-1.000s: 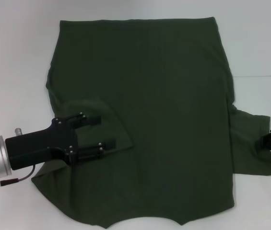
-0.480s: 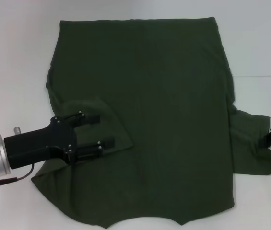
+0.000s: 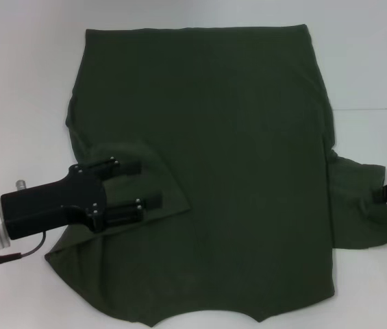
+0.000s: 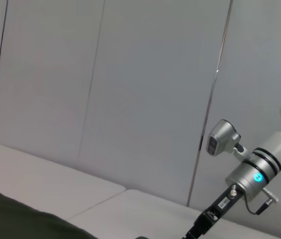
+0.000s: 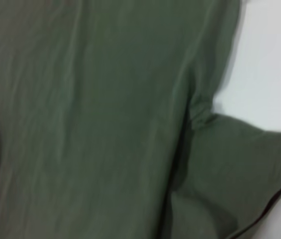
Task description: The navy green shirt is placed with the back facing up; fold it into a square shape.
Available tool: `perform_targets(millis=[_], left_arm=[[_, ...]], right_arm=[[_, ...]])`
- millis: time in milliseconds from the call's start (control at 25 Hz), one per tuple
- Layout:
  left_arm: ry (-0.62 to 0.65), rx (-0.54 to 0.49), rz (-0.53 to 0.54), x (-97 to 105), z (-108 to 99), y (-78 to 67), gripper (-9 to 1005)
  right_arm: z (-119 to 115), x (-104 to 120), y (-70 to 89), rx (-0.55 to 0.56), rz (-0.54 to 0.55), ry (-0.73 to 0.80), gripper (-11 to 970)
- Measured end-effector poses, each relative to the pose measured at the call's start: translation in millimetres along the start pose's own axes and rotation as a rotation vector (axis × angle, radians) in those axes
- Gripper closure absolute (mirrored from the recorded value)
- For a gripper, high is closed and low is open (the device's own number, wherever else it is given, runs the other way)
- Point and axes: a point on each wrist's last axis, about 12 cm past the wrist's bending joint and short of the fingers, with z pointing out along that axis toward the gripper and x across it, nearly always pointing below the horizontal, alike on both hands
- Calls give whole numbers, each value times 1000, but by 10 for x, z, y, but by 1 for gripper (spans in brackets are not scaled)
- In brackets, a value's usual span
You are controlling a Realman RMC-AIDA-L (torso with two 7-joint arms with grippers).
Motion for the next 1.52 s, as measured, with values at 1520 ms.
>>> perform_targets(millis=[1520], left_arm=[[-42,-18,-66,-22,-68,3,179]], right_arm=[[48,-796,905,-82,-576,-36,939]])
